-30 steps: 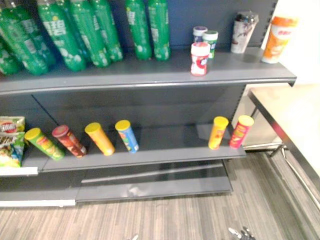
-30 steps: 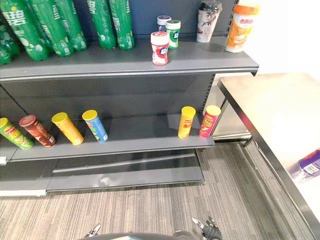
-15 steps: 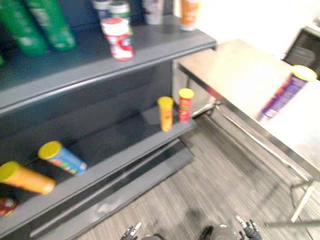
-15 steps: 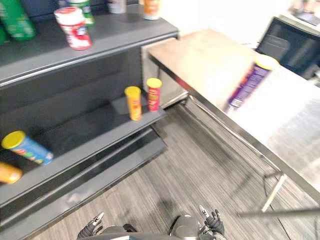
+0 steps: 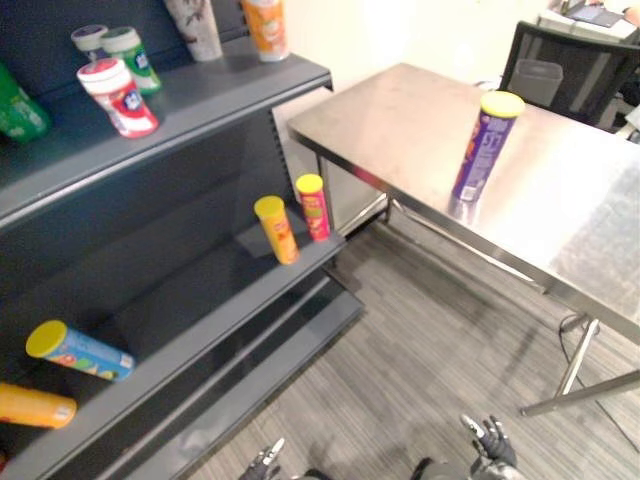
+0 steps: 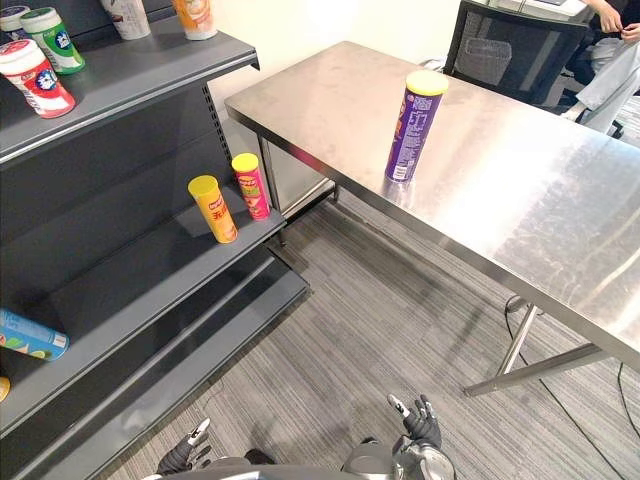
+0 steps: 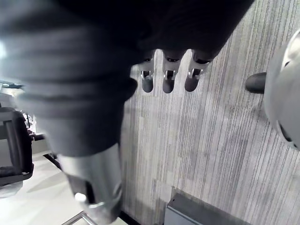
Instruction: Put the gum and the chips on the shelf.
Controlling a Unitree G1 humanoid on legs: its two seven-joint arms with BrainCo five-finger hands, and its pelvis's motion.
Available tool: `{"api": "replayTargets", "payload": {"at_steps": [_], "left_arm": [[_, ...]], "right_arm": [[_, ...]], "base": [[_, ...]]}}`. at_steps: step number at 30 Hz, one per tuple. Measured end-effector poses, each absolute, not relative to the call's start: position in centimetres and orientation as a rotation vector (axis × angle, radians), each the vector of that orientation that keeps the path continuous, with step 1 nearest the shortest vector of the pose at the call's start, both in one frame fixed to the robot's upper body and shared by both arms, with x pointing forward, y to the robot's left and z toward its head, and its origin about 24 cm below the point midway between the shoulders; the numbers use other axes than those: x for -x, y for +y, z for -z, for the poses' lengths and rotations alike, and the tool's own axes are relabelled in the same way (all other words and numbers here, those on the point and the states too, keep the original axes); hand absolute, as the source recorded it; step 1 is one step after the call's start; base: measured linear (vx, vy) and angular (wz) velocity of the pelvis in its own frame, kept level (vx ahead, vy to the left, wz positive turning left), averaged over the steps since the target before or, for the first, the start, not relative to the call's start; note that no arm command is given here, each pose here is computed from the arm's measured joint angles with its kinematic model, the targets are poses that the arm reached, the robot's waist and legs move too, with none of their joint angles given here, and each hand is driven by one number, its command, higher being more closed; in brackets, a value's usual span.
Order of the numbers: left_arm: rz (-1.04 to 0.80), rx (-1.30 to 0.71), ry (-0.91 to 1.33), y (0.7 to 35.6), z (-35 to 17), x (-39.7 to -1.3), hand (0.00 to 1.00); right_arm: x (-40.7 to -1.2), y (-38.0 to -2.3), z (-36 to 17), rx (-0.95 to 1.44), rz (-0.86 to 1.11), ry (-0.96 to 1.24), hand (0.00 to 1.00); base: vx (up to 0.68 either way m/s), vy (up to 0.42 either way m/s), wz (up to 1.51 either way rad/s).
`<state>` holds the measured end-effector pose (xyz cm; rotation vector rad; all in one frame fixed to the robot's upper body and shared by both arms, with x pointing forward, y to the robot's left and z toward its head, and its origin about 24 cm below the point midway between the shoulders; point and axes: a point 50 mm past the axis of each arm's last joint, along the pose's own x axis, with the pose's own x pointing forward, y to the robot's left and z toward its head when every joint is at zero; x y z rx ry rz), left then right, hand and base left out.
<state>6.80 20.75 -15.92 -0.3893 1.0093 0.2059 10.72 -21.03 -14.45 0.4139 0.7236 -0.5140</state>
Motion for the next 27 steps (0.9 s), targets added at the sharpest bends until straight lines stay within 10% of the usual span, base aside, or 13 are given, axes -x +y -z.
{"api": "replayTargets", "payload": {"at_steps": [27], "left_arm": [[-0.135, 0.472, 0.767, 18.5, 13.8, -11.4, 0.00]], "right_arm": [[-11.3, -22.8, 13.1, -0.393, 0.571, 0.629, 0.00]], "base": [[0.04, -0.051, -0.40]]}}
